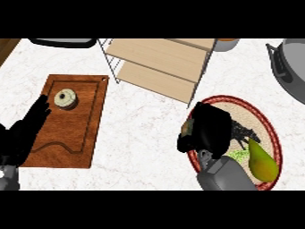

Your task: Pick the squash from the placemat and place it in the tiered shelf

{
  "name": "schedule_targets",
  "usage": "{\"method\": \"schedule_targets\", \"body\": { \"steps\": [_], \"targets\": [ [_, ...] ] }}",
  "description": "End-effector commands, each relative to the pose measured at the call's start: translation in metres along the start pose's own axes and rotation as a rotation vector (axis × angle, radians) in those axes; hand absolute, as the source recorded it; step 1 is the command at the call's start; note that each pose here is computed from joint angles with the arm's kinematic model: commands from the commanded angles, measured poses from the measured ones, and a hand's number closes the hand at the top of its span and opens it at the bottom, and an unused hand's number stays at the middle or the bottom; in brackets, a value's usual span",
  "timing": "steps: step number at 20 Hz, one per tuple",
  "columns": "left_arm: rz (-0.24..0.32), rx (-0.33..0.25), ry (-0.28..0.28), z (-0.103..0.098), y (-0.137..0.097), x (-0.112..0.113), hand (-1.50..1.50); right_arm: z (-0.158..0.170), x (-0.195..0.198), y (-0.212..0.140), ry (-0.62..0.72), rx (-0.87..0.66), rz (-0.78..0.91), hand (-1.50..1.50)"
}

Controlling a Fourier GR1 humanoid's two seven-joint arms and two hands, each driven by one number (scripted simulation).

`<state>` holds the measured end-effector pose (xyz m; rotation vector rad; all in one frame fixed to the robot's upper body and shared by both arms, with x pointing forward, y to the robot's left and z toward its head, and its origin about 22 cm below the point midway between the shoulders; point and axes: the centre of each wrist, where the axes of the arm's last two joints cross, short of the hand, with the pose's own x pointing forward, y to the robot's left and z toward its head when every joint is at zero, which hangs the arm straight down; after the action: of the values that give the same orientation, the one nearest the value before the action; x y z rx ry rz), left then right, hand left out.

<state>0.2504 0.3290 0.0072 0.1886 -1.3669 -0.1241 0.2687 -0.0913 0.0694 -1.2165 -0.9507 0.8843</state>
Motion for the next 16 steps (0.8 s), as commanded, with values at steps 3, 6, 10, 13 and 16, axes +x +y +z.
{"method": "schedule_targets", "body": {
  "steps": [3,6,10,13,16],
  "targets": [
    [-0.023,-0.012,0.005,-0.010,0.000,0.007,0.00,0.047,0.071,-0.033,-0.310,-0.019,-0.046,1.50],
    [-0.008,-0.010,0.027,-0.005,-0.009,-0.004,0.00,0.071,0.086,-0.053,-0.338,-0.036,-0.138,1.50],
    [-0.008,0.036,0.019,-0.009,0.003,0.000,0.00,0.078,0.089,-0.097,-0.359,0.004,-0.346,1.50],
    [-0.002,0.027,0.027,-0.007,0.001,-0.008,0.00,0.089,0.094,-0.111,-0.366,-0.029,-0.469,1.50],
    [-0.007,0.045,0.041,-0.009,0.006,0.000,0.00,0.096,0.098,-0.140,-0.373,-0.053,-0.545,1.50]
  ]
}}
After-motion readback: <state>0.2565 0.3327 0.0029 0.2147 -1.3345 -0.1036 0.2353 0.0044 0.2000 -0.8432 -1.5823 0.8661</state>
